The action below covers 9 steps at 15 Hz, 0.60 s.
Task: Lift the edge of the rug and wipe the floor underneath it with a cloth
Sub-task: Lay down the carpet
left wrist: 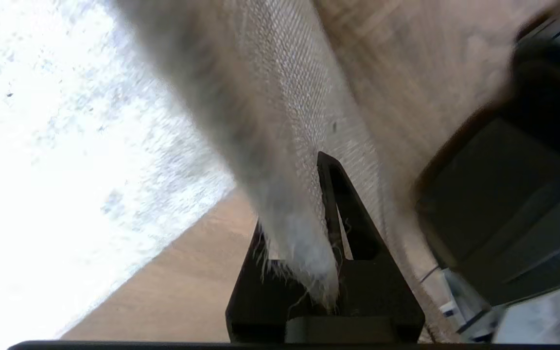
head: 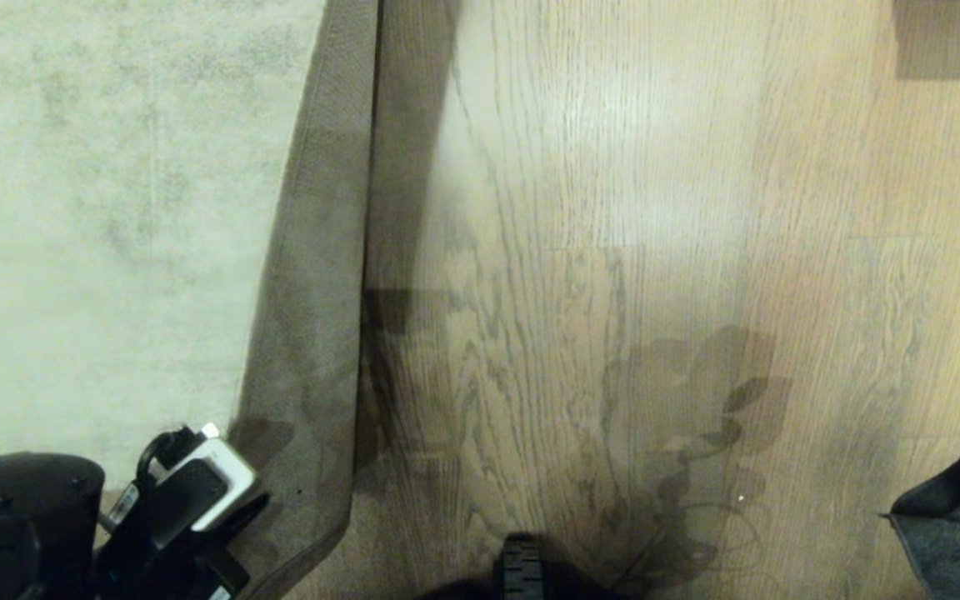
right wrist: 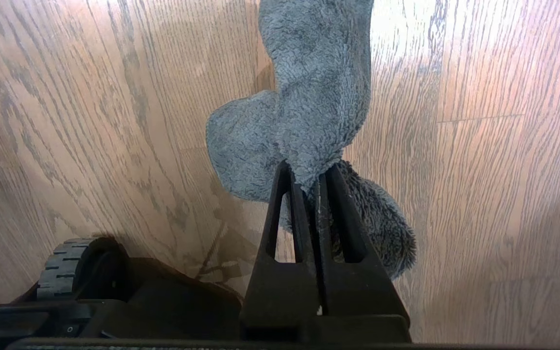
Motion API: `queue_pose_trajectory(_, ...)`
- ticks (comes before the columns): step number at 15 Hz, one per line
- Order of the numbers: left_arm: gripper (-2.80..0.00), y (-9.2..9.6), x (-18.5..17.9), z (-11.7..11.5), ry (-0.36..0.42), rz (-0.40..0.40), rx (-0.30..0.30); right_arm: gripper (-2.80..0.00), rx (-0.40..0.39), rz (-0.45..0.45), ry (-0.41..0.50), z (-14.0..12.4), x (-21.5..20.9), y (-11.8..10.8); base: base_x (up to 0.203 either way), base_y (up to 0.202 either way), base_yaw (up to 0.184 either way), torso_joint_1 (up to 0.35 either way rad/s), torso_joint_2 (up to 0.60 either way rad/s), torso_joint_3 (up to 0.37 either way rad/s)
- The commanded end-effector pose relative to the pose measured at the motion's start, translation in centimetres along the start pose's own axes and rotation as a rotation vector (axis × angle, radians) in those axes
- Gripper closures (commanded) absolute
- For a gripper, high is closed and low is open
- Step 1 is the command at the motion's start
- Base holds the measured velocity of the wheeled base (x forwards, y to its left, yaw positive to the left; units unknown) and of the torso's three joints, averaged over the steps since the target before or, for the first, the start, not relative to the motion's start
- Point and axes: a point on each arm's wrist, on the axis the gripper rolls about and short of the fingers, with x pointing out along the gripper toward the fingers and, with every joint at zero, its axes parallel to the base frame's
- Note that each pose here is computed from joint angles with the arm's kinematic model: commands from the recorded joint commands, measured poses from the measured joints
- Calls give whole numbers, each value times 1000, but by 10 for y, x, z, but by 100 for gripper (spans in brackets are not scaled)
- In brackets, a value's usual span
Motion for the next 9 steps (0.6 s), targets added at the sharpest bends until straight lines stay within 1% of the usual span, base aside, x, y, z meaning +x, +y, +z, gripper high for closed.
queue_pose_trajectory(1, 0, 0, -6, 3, -47, 3, -46, 0, 0, 0, 3, 0, 0, 0, 0, 0, 0, 0, 0, 0)
queue_pose_trajectory(3, 0, -1, -6, 3, -50, -3, -65, 0, 0, 0, 3, 0, 0, 0, 0, 0, 0, 0, 0, 0)
queue_pose_trajectory(6, 0, -4, -11, 6, -96, -43, -112, 0, 0, 0, 3, 0, 0, 0, 0, 0, 0, 0, 0, 0)
queue_pose_trajectory(9, 0, -4, -18, 2, -120, -41, -108, 0, 0, 0, 3, 0, 0, 0, 0, 0, 0, 0, 0, 0)
